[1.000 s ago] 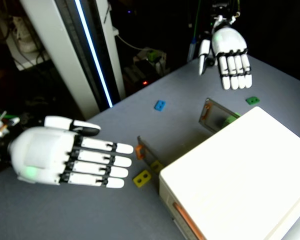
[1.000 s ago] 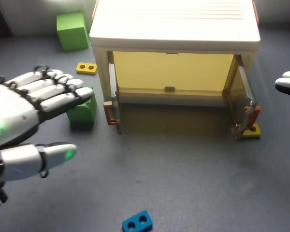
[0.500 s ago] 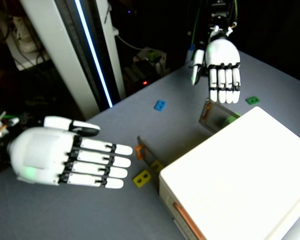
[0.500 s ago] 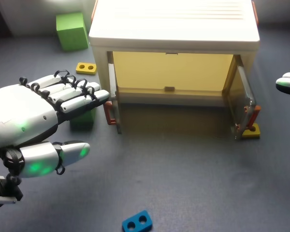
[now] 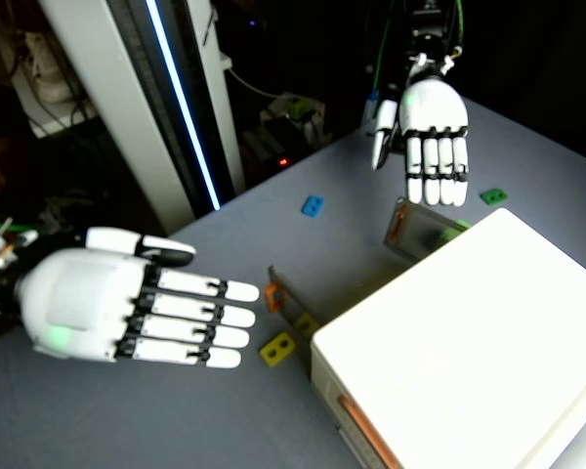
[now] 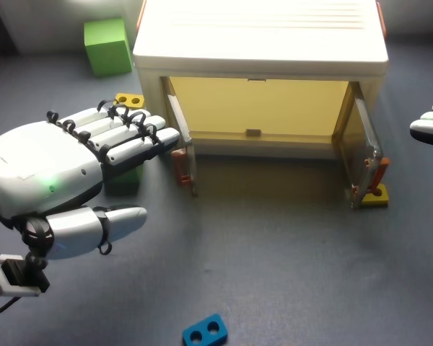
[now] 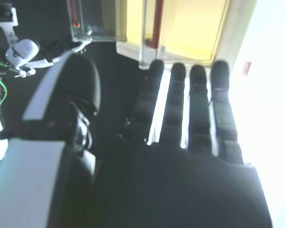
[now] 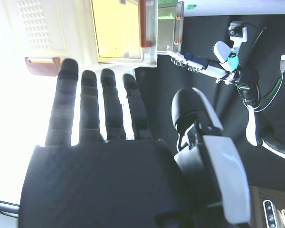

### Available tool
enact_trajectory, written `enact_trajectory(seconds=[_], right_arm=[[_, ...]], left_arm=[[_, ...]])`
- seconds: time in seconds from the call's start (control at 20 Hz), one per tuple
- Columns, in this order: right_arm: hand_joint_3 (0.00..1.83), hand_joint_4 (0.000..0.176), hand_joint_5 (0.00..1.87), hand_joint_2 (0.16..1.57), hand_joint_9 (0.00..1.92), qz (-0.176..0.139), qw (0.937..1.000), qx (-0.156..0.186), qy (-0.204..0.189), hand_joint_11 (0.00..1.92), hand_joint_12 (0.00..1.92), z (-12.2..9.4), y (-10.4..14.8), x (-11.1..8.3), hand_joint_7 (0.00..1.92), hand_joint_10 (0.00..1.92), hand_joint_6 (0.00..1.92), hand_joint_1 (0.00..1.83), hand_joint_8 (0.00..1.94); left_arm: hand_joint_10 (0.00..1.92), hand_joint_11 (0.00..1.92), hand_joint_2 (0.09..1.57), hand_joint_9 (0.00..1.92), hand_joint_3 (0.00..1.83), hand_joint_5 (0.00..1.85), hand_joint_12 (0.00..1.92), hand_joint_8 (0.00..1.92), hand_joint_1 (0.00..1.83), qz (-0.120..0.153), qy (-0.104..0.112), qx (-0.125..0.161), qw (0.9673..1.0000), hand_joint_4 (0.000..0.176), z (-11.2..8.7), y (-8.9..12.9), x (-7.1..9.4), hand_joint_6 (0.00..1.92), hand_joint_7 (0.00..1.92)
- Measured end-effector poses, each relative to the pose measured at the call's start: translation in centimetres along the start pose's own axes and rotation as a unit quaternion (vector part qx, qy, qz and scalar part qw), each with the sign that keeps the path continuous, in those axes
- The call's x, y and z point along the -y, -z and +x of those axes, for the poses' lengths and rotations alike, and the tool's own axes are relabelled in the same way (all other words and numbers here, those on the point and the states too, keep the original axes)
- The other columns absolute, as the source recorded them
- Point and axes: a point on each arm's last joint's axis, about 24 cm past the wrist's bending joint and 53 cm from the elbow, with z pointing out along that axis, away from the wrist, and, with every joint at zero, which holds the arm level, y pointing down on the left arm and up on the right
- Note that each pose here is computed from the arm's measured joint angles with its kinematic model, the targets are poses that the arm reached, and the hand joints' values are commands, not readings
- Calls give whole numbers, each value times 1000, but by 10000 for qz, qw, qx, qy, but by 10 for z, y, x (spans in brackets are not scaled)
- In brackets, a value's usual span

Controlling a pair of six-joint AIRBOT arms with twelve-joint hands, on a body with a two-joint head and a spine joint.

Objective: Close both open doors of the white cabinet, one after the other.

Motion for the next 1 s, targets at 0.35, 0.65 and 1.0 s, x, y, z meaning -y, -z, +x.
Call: enact_trajectory(seconds=[0.35,0.65,1.0], right_arm=[[0,40,152,1472,100,-3,10000,11,1,194,5,-1,0,0,157,1,0,38,0],[3,28,147,1479,107,-3,10000,6,-1,216,10,0,0,0,149,2,0,2,0],[5,9,146,1488,82,-7,10000,6,-14,190,1,1,-1,1,127,0,1,5,0]], left_arm=[[0,0,1422,1,0,0,340,0,0,179,-50,-8,9998,0,2,-15,10,0,0],[25,0,1442,171,1,0,578,14,0,310,-144,-21,9994,0,1,-26,18,0,174],[0,0,1502,0,2,0,94,0,0,425,-195,-41,9989,0,2,-39,26,0,0]])
